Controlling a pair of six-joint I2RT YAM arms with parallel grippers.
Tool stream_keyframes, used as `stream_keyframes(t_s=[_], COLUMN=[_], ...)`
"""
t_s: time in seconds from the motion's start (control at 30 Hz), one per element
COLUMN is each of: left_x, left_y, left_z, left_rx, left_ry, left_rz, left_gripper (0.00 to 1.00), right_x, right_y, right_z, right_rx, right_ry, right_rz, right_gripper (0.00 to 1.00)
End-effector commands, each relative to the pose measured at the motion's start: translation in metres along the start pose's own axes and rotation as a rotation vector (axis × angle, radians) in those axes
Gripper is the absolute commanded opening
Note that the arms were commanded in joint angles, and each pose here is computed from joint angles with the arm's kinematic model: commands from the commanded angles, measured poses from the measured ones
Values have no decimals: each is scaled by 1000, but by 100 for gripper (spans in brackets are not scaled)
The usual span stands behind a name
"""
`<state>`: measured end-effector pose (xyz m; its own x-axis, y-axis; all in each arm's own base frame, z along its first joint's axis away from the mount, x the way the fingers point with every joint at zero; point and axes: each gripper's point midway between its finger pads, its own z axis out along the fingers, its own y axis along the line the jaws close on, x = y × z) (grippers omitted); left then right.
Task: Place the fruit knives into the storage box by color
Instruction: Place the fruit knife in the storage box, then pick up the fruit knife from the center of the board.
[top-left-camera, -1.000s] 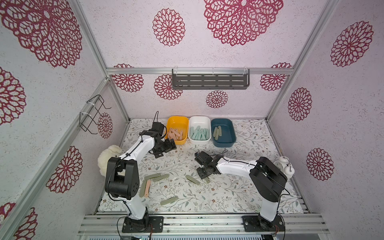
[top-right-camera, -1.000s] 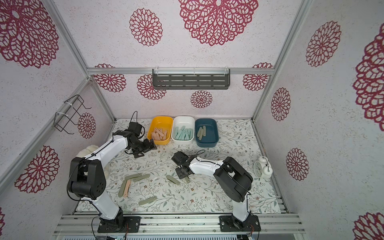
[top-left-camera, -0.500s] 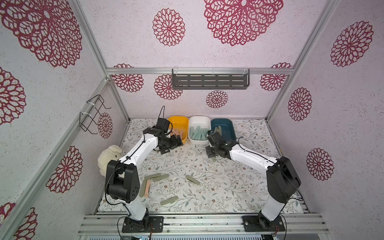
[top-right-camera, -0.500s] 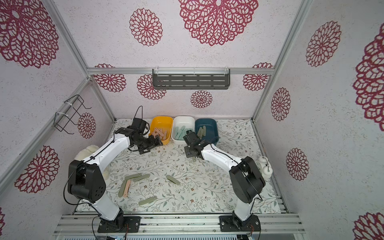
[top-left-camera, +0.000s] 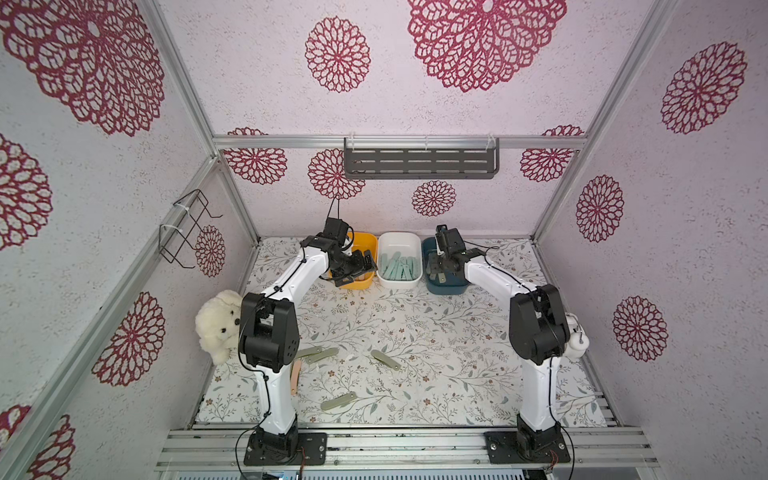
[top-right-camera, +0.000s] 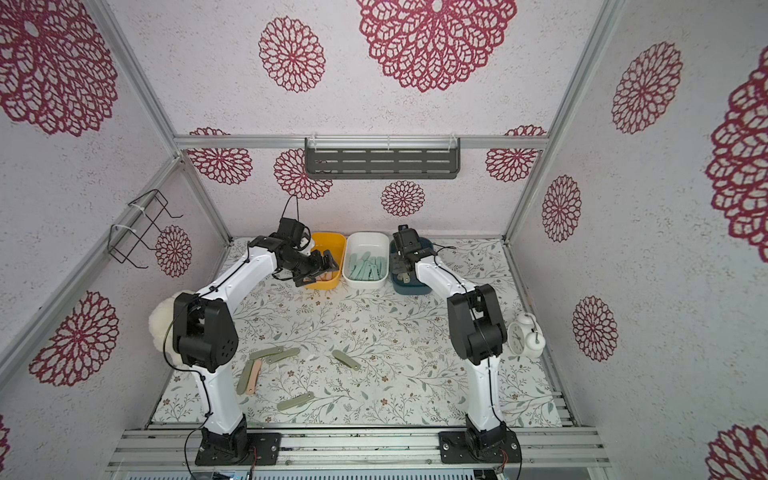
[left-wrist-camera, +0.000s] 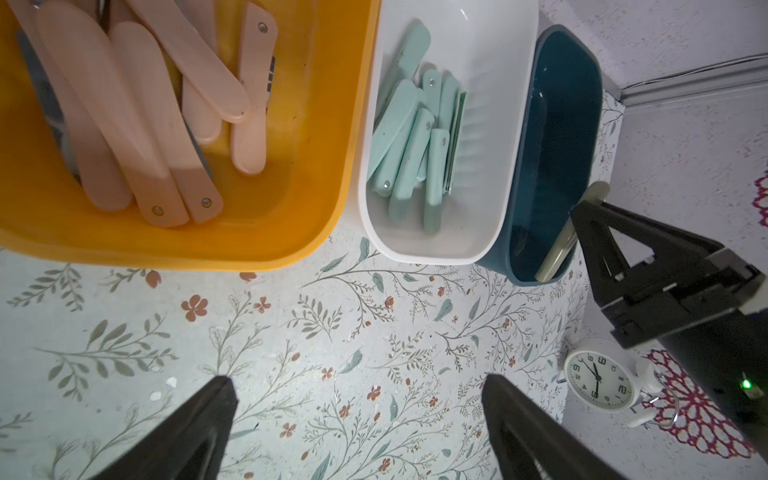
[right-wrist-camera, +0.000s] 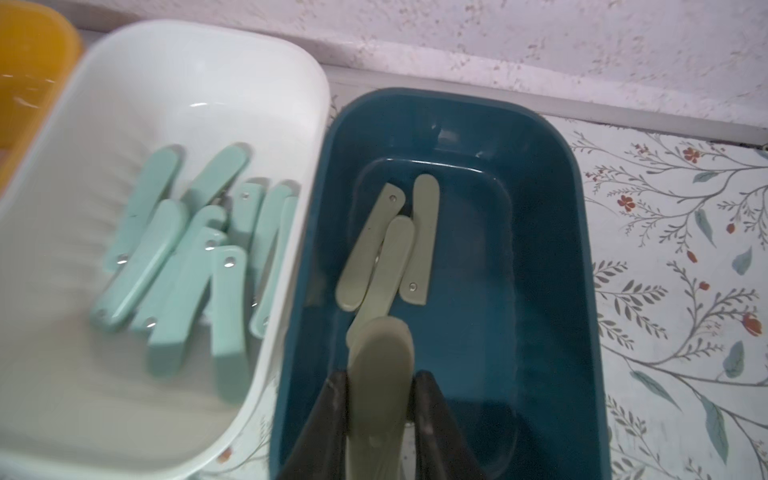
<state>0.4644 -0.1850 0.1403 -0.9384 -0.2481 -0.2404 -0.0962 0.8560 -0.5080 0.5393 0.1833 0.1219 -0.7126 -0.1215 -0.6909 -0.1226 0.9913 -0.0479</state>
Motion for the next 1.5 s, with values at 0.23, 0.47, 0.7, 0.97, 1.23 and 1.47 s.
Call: stream_keyframes(t_s=[0.23,0.47,0.7,0.97,1.23,1.47], left_x=[0,34,102,164,186,188], left_y=[10,28,55,78,92,95], left_z=[-5,-32,-41,-32,-24,-24], left_rx=[-33,-129,-194,-235,-241,-246], left_ry=[-8,-42,17,84,105,111], left_rz=[7,-42,-100,-126,-141,-130], left_gripper=[97,97,97,97,97,97], right_x=[-31,-31,59,205,271,298], right_y=[-9,11,71,157,185,190], right_z=[18,-40,-119,-170,-178,-172], right_rx=[-21,-83,-239,-480,-516,-507], right_ry=[-26,-56,-15,147,225,273], right_rz=[-24,-41,-115,-293,-513,-586], right_gripper=[40,54,57,56,59,62])
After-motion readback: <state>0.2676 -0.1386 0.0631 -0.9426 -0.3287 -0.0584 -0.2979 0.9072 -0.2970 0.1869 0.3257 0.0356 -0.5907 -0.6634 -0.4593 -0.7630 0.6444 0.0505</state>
